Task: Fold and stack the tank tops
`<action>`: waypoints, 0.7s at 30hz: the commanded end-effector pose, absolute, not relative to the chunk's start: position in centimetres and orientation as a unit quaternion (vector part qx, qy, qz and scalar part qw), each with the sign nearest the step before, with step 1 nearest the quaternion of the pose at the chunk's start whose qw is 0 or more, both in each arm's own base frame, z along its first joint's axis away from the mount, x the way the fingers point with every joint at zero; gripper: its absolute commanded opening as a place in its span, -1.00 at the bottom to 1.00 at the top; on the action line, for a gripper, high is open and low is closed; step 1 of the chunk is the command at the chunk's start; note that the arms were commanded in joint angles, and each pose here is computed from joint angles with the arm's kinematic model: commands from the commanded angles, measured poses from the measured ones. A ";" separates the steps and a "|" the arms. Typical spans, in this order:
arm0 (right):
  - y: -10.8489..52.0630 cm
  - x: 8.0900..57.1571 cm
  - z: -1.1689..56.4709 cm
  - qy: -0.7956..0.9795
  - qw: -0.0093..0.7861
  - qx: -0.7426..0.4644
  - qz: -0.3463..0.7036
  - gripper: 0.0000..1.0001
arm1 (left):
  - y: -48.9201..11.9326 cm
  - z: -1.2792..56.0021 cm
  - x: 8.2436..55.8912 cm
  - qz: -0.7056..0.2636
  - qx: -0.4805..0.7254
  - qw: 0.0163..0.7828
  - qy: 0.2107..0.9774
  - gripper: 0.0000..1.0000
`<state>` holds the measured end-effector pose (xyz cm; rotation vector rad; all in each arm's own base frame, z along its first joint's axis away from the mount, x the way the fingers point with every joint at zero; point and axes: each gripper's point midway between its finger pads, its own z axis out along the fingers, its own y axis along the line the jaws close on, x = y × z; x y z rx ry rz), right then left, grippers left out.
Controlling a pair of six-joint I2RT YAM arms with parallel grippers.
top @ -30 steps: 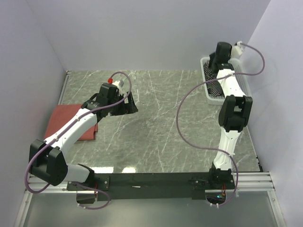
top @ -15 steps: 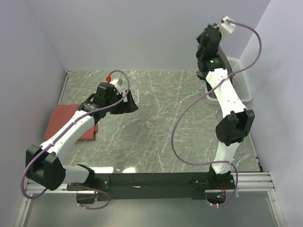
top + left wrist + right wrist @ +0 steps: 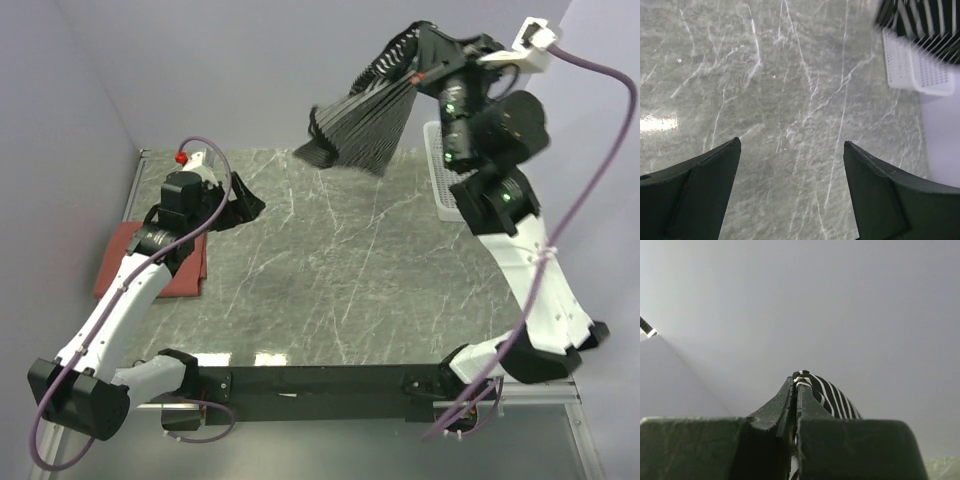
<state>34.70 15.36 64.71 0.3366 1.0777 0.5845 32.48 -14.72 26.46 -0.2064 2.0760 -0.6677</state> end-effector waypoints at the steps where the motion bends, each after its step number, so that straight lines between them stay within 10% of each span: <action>1: 14.9 36.2 61.5 0.542 0.780 0.166 0.266 -1.00 | -14.4 28.9 33.1 -0.279 -0.100 0.488 0.821 0.78; 5: 17.5 44.2 54.7 0.638 0.676 0.128 0.346 -0.75 | -14.5 28.2 34.1 -0.275 -0.112 0.476 0.828 0.77; 8: 17.8 52.6 48.0 0.706 0.592 0.123 0.369 0.47 | -14.8 26.7 34.5 -0.278 -0.122 0.455 0.837 0.76; 9: 19.2 55.1 43.9 0.746 0.540 0.110 0.375 0.59 | -15.2 25.9 34.5 -0.286 -0.122 0.443 0.841 0.76; 21: 15.5 47.5 27.5 0.850 0.468 0.162 0.181 0.76 | -23.7 19.9 29.1 -0.406 -0.008 0.327 0.853 0.70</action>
